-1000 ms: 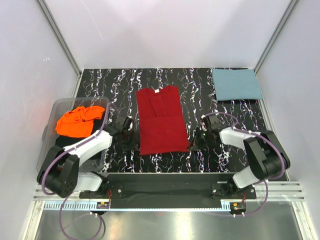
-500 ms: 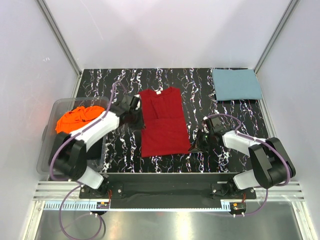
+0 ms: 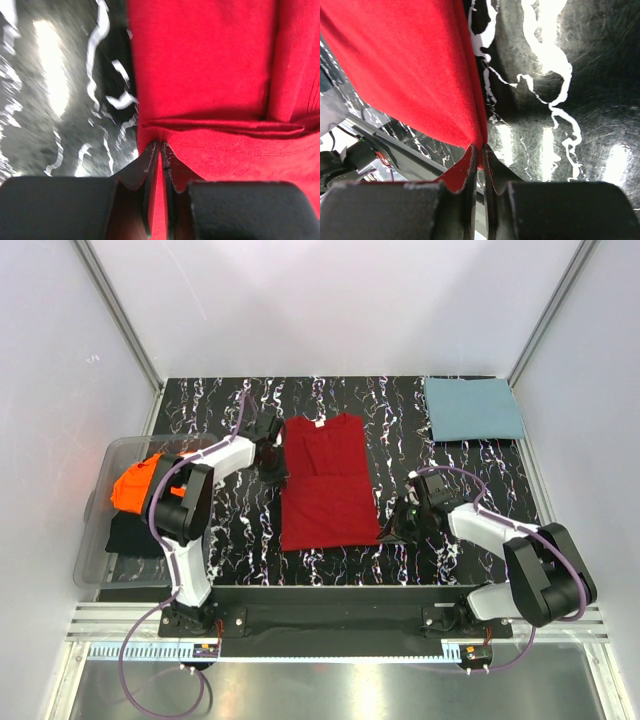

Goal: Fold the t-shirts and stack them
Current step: Fold the tshirt

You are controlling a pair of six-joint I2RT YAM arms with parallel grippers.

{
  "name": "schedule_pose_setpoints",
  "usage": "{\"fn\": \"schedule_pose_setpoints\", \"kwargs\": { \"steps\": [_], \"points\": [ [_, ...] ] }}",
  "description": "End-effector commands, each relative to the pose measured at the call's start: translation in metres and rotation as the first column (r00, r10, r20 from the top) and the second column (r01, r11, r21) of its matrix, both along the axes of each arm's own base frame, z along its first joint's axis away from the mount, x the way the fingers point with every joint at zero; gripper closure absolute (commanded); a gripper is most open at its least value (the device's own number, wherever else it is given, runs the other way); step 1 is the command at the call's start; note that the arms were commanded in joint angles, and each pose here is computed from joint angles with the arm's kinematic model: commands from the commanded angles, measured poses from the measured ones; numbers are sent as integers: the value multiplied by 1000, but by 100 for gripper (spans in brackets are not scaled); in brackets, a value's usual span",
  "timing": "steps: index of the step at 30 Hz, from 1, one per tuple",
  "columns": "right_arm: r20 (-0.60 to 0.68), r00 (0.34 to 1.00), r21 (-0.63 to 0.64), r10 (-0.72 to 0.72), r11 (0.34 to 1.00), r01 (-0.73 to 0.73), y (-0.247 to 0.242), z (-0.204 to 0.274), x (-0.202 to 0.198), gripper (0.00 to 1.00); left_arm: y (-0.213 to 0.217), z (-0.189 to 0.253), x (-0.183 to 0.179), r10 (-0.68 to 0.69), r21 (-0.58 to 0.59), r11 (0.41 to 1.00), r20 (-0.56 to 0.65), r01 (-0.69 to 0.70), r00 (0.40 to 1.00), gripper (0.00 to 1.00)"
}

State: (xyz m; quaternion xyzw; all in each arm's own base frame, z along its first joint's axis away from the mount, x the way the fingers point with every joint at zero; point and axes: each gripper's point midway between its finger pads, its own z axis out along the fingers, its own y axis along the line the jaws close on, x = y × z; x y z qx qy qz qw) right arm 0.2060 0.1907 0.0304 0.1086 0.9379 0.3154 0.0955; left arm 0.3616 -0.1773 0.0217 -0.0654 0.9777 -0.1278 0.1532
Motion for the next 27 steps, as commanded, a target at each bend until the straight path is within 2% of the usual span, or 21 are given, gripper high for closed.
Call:
{"fn": "schedule_pose_setpoints", "kwargs": {
  "steps": [1,3,7,8,11,13,14,15,17,19,23,27],
  "points": [
    [17,1000,14,-15,1000,15,2,8,-2,87,10,4,27,-8,39,999,65,6,998,87],
    [14,1000,13,-27,1000,27,2,8,-2,85,8,10,31,-13,30,999,80,11,997,87],
    [13,997,-7,-71,997,71,0,3,-1,83,6,37,28,-30,9,1000,126,30,992,74],
    [10,997,-10,-77,997,77,-1,2,-2,83,8,56,26,-27,0,1000,164,28,986,66],
    [13,995,-26,-100,995,100,-5,-2,-3,87,8,79,0,-32,-38,999,187,39,982,60],
    [15,994,-20,-112,993,113,-5,-3,-4,89,4,70,-33,-58,-63,996,138,67,989,57],
    [21,993,-15,-115,993,115,-5,-1,-4,91,5,79,-45,-59,-58,996,162,69,985,57],
    [22,993,-11,-120,993,120,-5,-1,-4,92,3,65,-70,-76,-45,996,120,82,990,55],
    [28,992,-3,-121,993,121,-5,1,-5,95,0,67,-94,-74,-69,994,127,83,989,54],
    [22,992,4,-121,993,121,-4,0,-7,97,-6,48,-128,-79,-90,992,67,85,995,53],
    [20,991,14,-132,991,132,-3,-1,-10,99,-1,29,-162,-12,-138,990,53,19,999,48],
    [-1,990,27,-140,990,139,-1,-6,-18,99,-3,20,-174,54,-210,977,34,-45,998,45]
  ]
}}
